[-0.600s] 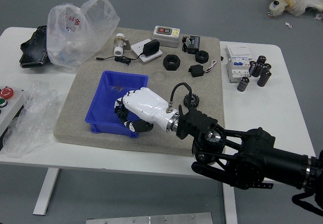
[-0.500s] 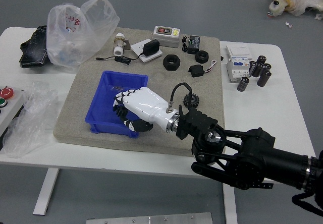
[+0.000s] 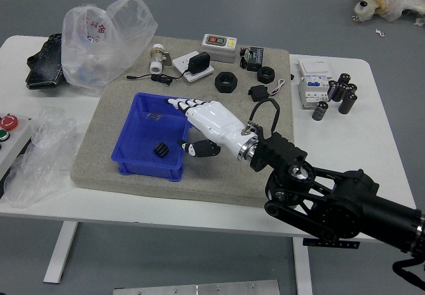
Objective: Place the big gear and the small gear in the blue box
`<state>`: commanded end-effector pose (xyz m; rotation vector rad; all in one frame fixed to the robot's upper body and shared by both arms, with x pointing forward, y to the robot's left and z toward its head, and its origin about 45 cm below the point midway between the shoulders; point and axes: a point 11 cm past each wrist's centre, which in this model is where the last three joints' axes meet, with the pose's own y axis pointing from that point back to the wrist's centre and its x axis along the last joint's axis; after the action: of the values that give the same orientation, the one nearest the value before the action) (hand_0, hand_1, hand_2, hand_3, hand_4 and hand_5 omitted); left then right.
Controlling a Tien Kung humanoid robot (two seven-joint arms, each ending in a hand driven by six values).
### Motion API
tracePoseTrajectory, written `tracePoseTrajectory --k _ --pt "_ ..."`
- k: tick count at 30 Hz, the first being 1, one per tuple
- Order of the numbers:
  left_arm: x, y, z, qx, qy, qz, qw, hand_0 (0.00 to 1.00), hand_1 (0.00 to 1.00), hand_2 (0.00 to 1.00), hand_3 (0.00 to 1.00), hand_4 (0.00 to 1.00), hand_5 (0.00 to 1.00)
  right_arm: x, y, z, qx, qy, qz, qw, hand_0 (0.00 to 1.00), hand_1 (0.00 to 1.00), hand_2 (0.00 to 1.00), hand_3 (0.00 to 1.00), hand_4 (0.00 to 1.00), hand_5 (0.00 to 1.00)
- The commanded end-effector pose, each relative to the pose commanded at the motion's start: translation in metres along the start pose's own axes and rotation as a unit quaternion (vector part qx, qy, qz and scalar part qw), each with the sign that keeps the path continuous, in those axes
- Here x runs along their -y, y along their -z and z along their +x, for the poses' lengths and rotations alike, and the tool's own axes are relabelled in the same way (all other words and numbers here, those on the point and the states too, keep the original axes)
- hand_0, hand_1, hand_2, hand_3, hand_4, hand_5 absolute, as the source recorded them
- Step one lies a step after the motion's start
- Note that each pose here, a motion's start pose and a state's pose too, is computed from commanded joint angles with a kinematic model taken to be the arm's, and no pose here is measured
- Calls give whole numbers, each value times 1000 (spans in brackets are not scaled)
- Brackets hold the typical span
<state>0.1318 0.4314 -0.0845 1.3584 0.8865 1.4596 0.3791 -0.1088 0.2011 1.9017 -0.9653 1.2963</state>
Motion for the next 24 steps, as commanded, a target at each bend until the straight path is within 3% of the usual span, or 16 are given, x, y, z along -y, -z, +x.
tracePoseTrajectory --k 4,7,8,11,13,14,19,20,24 --pt "0 1 -1 -1 1 2 1000 595 512 530 643 666 172 -4 -52 14 1 -13 -70 997 544 867 930 956 672 198" --pt "0 0 0 -1 0 0 1000 595 512 530 643 666 172 -6 -77 12 -4 0 -105 994 544 867 930 956 672 198" --pt "0 -1 0 -1 0 -1 1000 594 512 530 643 666 172 -8 -86 10 -7 8 -118 993 546 866 931 949 887 404" --pt "0 -2 1 0 -1 -2 1000 594 512 530 643 666 172 -12 -104 3 -8 27 -143 989 546 866 931 949 887 404" --pt "0 -2 1 0 -1 -2 1000 594 512 530 643 666 172 -15 -110 -2 -5 38 -152 988 546 866 931 949 887 404" --pt "0 -2 1 0 -1 -2 1000 594 512 530 643 666 172 -16 -112 -4 -2 41 -155 987 545 865 932 950 998 604" --pt "0 -1 1 0 0 0 1000 594 512 530 643 666 172 -18 -114 -12 10 52 -158 986 545 865 932 950 998 604" --pt "0 -1 0 0 0 -1 1000 593 512 530 642 665 172 -19 -114 -14 12 55 -159 986 540 838 910 944 998 775" --pt "0 -3 0 0 0 -3 1000 593 512 530 642 665 172 -21 -115 -23 12 70 -161 984 540 838 910 944 998 775"
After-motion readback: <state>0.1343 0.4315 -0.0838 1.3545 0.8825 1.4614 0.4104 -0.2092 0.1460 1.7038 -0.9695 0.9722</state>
